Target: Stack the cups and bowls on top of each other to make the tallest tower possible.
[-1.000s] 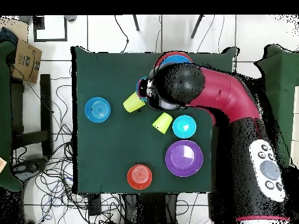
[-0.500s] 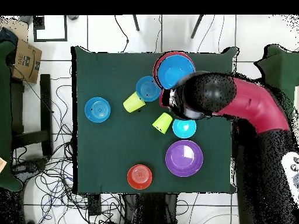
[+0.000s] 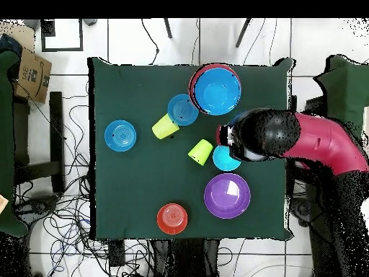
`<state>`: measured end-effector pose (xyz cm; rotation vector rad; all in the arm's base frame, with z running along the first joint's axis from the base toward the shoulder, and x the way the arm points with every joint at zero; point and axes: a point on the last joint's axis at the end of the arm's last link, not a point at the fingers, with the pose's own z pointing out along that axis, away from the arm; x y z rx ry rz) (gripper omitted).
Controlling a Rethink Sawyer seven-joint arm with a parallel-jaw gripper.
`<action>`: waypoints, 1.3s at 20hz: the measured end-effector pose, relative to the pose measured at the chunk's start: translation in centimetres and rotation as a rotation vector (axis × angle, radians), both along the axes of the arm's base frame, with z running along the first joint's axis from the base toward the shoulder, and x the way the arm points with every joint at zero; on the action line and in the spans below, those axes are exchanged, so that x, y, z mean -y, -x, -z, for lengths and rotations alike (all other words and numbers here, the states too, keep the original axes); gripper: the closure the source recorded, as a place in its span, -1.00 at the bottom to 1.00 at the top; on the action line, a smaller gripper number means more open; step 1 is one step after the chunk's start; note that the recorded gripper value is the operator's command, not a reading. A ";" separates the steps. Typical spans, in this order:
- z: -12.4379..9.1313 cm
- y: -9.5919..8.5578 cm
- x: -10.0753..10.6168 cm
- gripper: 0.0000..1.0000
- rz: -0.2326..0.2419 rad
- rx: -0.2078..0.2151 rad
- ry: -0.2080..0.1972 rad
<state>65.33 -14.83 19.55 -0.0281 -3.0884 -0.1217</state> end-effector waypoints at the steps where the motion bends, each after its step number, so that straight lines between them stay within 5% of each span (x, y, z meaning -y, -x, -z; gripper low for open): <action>1: 0.4 0.3 0.1 -1.00 -0.033 -0.003 0.023; 9: 2.3 1.8 -0.6 -1.00 -0.202 -0.020 0.120; 18: 3.6 2.3 -2.4 -1.00 -0.338 -0.019 0.199; 26: 4.7 1.9 -4.8 -1.00 -0.440 0.087 0.216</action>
